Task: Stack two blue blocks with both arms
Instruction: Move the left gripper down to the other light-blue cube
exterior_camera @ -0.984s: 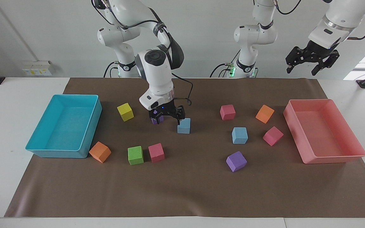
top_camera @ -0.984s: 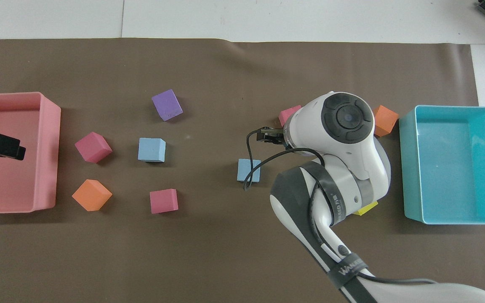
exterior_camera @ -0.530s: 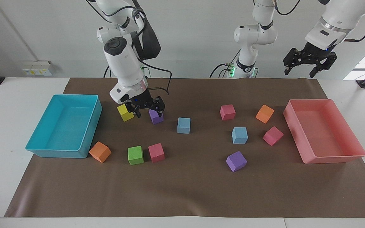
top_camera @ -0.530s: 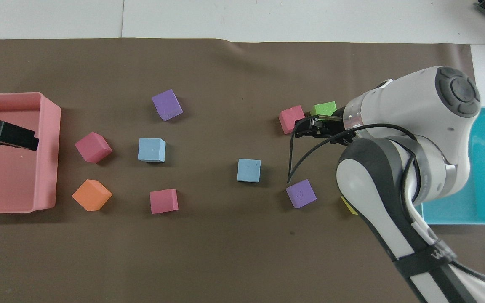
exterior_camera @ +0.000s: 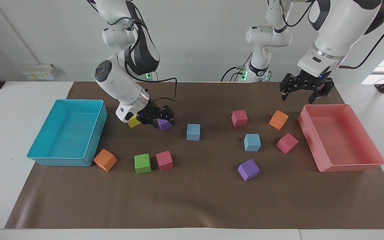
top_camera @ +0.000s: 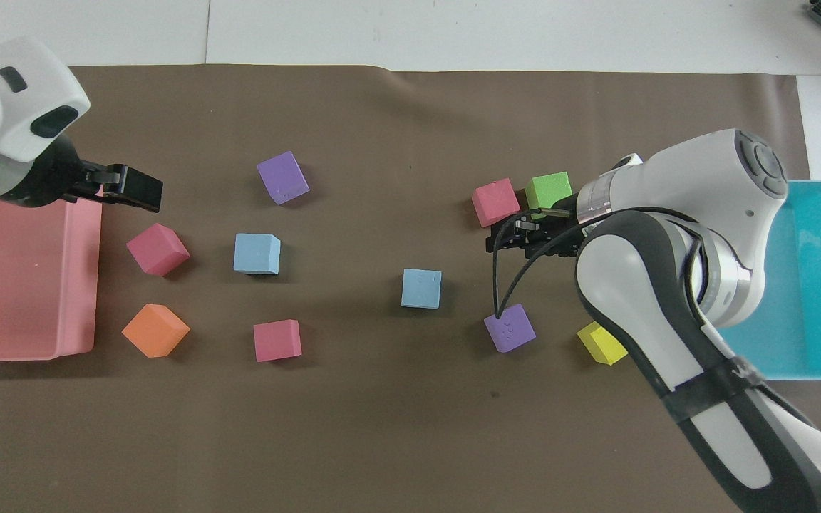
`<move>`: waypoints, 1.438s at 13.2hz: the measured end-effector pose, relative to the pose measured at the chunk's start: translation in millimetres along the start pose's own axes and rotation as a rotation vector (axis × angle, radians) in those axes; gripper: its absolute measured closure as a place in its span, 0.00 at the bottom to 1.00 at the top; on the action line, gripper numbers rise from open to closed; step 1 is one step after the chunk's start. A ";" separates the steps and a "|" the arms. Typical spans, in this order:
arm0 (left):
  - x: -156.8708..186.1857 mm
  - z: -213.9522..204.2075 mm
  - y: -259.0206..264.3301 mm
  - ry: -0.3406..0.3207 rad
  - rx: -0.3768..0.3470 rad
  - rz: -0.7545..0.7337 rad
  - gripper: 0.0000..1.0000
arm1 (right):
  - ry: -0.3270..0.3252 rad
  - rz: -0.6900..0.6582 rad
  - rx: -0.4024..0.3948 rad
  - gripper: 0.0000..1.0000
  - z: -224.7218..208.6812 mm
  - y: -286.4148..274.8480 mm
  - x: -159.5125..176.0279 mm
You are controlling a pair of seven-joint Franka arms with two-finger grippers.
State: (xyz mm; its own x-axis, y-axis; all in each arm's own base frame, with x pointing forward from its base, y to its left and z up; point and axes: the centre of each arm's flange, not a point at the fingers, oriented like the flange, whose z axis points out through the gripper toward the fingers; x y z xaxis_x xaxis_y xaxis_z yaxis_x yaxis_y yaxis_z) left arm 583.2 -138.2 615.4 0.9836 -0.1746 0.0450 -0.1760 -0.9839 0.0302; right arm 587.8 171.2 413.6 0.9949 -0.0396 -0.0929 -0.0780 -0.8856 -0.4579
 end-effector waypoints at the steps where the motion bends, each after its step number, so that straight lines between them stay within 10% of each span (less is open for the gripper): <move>1: 6.1 11.8 9.7 0.006 -0.002 -0.009 0.00 | -0.012 0.004 0.031 0.45 8.7 2.6 2.2; 6: 16.9 91.5 38.7 0.019 -0.007 -0.025 0.00 | -0.054 -0.060 0.130 0.98 63.0 22.5 7.0; 19: -12.4 258.4 49.1 0.013 0.021 0.014 0.00 | -0.061 -0.158 0.374 0.99 146.7 65.3 -10.1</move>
State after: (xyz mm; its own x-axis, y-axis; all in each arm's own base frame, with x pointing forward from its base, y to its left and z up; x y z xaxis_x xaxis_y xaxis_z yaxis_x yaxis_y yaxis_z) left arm 572.4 -194.1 358.3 0.9805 -0.1878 0.0581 -0.1886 -0.9820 0.0082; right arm 563.3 181.7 254.9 0.9918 0.1206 -0.0430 0.0460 -0.6490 -0.7594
